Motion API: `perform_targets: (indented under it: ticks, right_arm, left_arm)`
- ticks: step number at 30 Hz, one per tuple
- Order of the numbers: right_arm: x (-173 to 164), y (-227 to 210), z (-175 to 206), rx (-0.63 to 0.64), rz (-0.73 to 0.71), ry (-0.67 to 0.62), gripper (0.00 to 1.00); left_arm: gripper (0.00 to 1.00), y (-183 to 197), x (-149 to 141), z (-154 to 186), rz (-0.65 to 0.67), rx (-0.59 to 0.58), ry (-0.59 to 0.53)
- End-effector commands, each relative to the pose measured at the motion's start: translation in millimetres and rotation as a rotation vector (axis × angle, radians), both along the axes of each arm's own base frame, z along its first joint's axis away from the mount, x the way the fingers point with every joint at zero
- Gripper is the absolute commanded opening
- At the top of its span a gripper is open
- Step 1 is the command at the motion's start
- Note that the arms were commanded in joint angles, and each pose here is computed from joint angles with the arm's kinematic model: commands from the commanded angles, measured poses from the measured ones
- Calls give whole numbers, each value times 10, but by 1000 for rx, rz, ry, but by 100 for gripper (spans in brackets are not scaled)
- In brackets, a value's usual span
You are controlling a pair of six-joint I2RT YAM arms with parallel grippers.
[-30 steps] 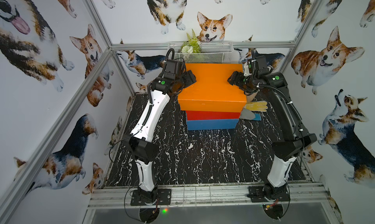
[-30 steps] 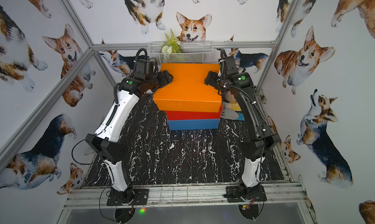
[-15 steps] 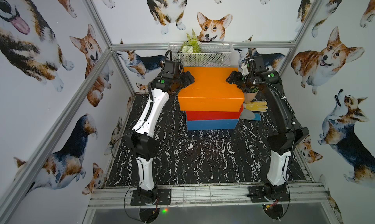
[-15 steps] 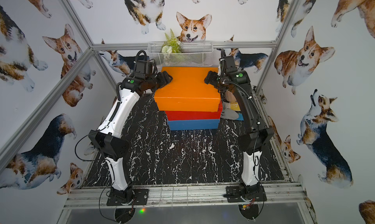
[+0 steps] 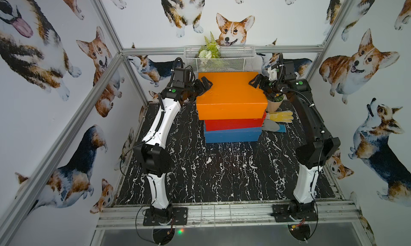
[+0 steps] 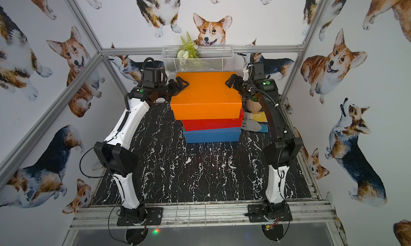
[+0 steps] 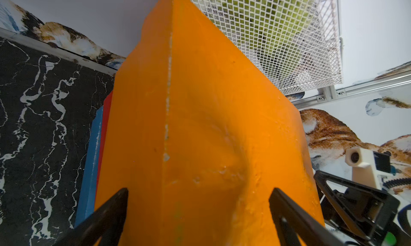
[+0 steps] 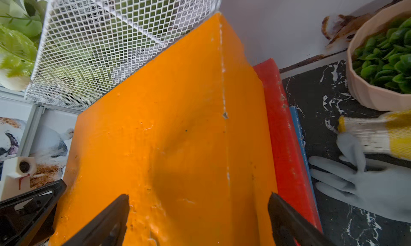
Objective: Stack the shoeboxes
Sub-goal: Place the shoebox at the shoebox, then adjust the shoebox.
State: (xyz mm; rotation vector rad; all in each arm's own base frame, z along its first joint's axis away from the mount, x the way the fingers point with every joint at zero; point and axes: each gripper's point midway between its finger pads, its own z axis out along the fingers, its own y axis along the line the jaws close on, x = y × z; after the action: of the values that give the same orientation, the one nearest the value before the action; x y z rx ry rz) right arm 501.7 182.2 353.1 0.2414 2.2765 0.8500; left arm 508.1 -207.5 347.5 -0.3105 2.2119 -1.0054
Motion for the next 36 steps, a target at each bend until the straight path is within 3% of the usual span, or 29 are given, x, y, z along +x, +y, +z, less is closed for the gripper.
perform_targets:
  ticks: [1, 12, 22, 27, 36]
  right_arm:
    - [-131, 81, -79, 13, 58, 53, 100]
    - [-299, -128, 349, -3, 8, -39, 100]
    - [-361, -365, 390, -4, -37, -32, 100]
    - [-401, -510, 346, 46, -61, -36, 100]
    - [-495, -373, 248, 135, -8, -25, 91]
  left_arm:
    - [100, 14, -123, -103, -42, -30, 82]
    - [100, 265, -172, 104, -23, -51, 37]
    - [100, 465, -304, 237, 2, -71, 15]
    - [100, 452, -453, 278, -3, -114, -9]
    - [100, 161, -546, 396, -62, -170, -41]
